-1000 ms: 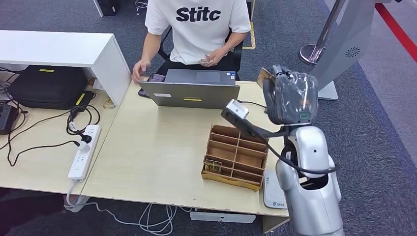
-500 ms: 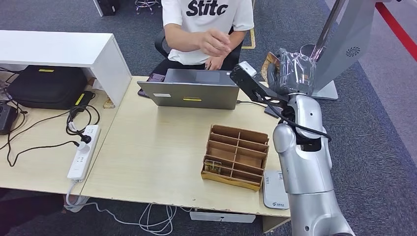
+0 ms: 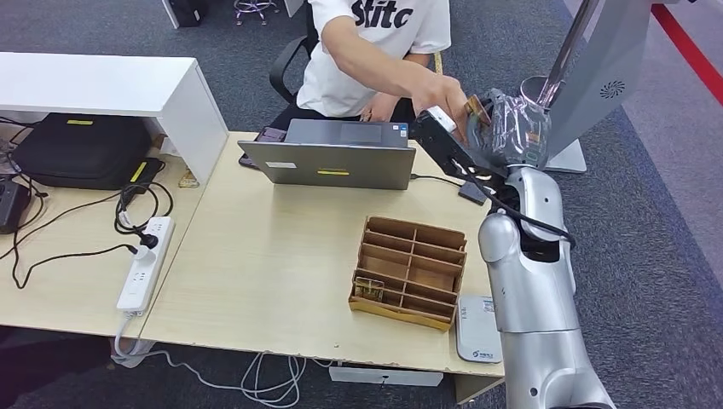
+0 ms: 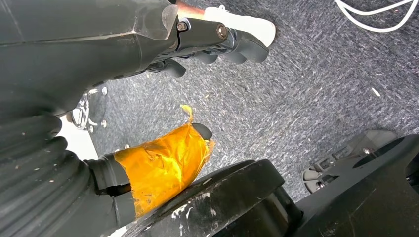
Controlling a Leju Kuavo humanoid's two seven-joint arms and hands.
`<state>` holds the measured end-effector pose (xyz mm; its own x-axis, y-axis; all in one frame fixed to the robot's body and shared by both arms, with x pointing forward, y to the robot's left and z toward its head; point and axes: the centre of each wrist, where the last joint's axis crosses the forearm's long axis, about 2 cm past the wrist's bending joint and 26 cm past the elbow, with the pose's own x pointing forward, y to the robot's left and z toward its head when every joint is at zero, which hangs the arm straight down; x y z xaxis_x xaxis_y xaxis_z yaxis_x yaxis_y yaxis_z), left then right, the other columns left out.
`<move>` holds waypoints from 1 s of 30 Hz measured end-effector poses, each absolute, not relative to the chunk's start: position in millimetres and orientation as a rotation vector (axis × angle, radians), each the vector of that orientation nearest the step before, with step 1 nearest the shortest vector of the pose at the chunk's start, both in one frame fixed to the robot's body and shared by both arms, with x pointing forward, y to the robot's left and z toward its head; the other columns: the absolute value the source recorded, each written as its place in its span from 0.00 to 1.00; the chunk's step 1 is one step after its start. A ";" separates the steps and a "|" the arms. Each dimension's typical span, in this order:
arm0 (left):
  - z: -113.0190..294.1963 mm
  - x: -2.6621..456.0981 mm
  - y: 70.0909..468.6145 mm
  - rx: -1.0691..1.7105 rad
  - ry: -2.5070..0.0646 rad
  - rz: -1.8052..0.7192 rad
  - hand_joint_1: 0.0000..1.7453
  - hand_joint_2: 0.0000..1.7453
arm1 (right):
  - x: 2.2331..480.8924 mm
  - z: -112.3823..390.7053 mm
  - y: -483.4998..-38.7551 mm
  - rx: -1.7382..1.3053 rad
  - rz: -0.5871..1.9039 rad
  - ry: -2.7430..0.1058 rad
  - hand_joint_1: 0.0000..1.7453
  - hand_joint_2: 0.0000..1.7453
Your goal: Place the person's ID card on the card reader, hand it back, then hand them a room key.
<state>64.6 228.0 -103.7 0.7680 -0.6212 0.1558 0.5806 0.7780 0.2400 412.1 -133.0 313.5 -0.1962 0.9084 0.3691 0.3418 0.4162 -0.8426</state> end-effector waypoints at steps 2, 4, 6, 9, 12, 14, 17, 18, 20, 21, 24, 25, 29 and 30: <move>-103.7 64.6 228.1 0.183 -0.233 -0.656 0.00 1.00 | 412.9 312.6 -136.1 -1.005 0.712 -1.762 0.00 1.00; -103.7 64.7 228.5 0.184 -0.233 -0.655 0.00 1.00 | 414.3 310.3 -141.3 -0.814 0.585 -1.784 0.00 1.00; -103.8 64.7 229.2 0.185 -0.233 -0.654 0.00 1.00 | 415.8 307.3 -147.1 -0.652 0.468 -1.793 0.00 1.00; -103.9 64.7 230.0 0.185 -0.234 -0.654 0.00 1.00 | 418.6 301.2 -156.7 -0.578 0.383 -1.780 0.00 1.00; -104.1 64.6 231.2 0.184 -0.236 -0.653 0.00 1.00 | 421.7 291.1 -171.0 -0.498 0.287 -1.764 0.00 1.00; -104.2 64.5 231.9 0.183 -0.239 -0.652 0.00 1.00 | 423.1 282.1 -183.4 -0.440 0.212 -1.751 0.00 1.00; -104.3 64.2 232.9 0.182 -0.243 -0.650 0.00 1.00 | 423.8 264.6 -206.3 -0.367 0.097 -1.719 0.00 1.00; -104.4 64.2 233.4 0.182 -0.244 -0.649 0.00 1.00 | 423.4 257.7 -215.5 -0.350 0.055 -1.704 0.00 1.00; -104.6 64.0 234.6 0.181 -0.246 -0.646 0.00 1.00 | 421.5 242.9 -235.4 -0.325 -0.033 -1.674 0.00 1.00; -104.7 63.8 235.3 0.180 -0.246 -0.645 0.00 1.00 | 419.6 234.2 -247.1 -0.316 -0.082 -1.657 0.00 1.00; -104.9 63.3 236.8 0.180 -0.245 -0.641 0.00 1.00 | 411.2 209.8 -279.3 -0.291 -0.221 -1.614 0.00 1.00; -105.0 63.2 237.1 0.180 -0.245 -0.640 0.00 1.00 | 407.3 201.4 -290.4 -0.282 -0.271 -1.601 0.00 1.00; -105.2 62.4 237.9 0.183 -0.248 -0.637 0.00 1.00 | 381.7 160.8 -342.4 -0.249 -0.489 -1.557 0.00 1.00; -105.2 62.2 238.0 0.184 -0.249 -0.637 0.00 1.00 | 373.4 150.2 -354.3 -0.247 -0.538 -1.548 0.00 1.00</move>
<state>62.2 238.0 -105.2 0.7760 -0.6067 0.1726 0.5626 0.7895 0.2453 373.4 -354.3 150.2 -0.0619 -0.1720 0.9832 0.4746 0.8615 0.1806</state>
